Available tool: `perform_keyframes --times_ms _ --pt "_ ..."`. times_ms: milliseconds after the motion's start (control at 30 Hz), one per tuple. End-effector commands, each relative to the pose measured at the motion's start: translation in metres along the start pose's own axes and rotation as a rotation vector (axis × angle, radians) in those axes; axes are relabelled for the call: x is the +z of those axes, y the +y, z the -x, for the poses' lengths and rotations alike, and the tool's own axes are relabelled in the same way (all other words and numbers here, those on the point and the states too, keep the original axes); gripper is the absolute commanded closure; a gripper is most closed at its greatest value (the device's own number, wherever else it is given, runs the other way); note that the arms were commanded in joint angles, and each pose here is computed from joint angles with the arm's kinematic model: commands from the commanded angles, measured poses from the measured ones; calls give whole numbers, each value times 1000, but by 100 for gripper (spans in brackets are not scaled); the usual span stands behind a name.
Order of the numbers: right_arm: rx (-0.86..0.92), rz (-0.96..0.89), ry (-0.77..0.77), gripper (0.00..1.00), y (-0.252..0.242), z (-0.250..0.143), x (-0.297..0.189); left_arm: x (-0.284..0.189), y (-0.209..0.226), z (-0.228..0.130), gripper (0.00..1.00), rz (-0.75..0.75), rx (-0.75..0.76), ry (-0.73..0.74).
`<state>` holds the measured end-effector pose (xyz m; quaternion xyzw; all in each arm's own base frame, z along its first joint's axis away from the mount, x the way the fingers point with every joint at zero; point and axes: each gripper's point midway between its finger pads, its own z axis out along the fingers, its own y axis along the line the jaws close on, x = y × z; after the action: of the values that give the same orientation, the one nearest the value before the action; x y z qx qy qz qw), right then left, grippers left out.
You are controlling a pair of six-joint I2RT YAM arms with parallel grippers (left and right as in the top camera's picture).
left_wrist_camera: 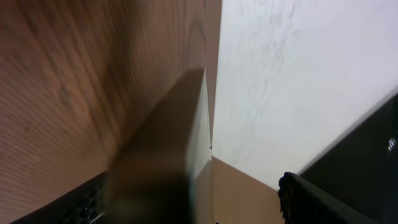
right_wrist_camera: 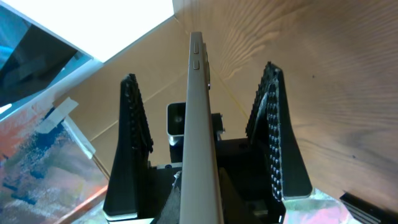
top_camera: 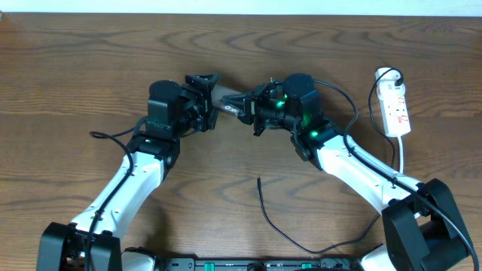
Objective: Plug charger to phone and switch on socket
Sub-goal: 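Release the phone from the right gripper and pull it back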
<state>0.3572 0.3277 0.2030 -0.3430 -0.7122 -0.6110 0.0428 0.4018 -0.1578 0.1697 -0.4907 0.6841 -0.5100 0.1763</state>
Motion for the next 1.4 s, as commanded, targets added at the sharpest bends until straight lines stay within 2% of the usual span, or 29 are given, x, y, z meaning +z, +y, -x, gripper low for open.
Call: perform_keyframes --times_ms 0,33,100,200,267,300,433,767,833,933,967,1133,1367 --pt "-12 22 60 99 12 -15 0 -7 -19 -4 21 -43 5 33" --pt "-6 22 64 99 13 -16 0 -7 -19 -4 22 -44 5 33" --pt "0 20 67 99 12 -18 1 -7 -20 -3 36 -45 3 31" --pt "0 18 71 99 12 -18 1 -7 -20 -3 48 -45 3 33" --pt "-1 18 74 99 12 -19 1 -7 -20 -3 64 -45 3 32" --pt "-1 17 77 99 11 -20 1 -7 -20 -3 67 -45 3 32" --pt "-4 11 87 99 9 -24 3 -7 -20 -2 92 -45 3 29" --pt "-12 18 94 98 11 -28 4 -7 -20 -2 93 -45 7 27" --pt "-17 29 92 71 14 -26 3 -9 -21 4 93 -49 2 16" --pt "-49 58 87 14 22 -22 -1 -13 -24 21 92 -60 2 -20" --pt "-103 85 82 1 29 -19 -4 -17 -25 33 93 -66 16 -44" --pt "-299 134 62 1 43 -7 -15 -33 -31 60 93 -88 75 -39" --pt "-689 189 54 1 58 5 -34 -79 -51 85 93 -216 296 110"
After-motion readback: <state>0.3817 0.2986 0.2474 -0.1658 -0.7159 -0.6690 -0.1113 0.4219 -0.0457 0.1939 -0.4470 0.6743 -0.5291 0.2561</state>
